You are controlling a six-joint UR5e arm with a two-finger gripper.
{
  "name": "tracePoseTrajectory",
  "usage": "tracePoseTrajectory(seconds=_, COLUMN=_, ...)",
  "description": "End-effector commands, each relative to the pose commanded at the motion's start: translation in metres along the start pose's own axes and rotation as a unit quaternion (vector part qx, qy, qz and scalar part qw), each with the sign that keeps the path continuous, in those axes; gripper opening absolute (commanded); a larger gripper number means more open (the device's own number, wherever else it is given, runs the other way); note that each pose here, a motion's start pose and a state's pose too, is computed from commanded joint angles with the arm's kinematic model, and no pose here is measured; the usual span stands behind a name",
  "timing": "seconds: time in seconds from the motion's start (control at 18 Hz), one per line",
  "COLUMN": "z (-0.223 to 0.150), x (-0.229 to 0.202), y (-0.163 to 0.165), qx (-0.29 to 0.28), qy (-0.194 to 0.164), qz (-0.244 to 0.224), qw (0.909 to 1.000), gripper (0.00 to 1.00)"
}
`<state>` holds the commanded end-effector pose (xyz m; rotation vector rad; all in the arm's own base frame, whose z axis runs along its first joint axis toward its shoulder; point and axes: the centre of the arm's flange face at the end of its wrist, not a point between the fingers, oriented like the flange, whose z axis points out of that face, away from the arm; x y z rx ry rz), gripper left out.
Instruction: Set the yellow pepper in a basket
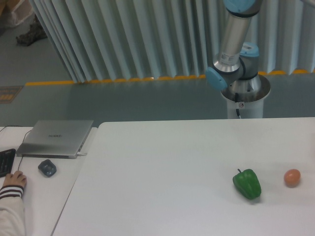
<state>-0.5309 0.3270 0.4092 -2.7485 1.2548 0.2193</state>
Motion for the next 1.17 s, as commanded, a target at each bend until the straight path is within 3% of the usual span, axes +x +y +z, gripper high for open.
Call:
tracePoseTrajectory(seconds=0.5, z=-0.005, x=-0.016, y=-0.089, qx=-0.036, qy=0.035, qz=0.055, qw=0.9972, gripper=1.00)
tracePoseTrajectory(seconds=0.89, z=0.013, x=-0.013, y=-0.119, qx=-0.042, qy=0.070, qz=0.052, qw=0.9953, gripper=1.00)
tracePoseTrajectory(seconds=1.17, z=0.014, x=-0.013, y=-0.120, qx=-0.043, qy=0.072, qz=0.054, qw=0.9950, gripper=1.00)
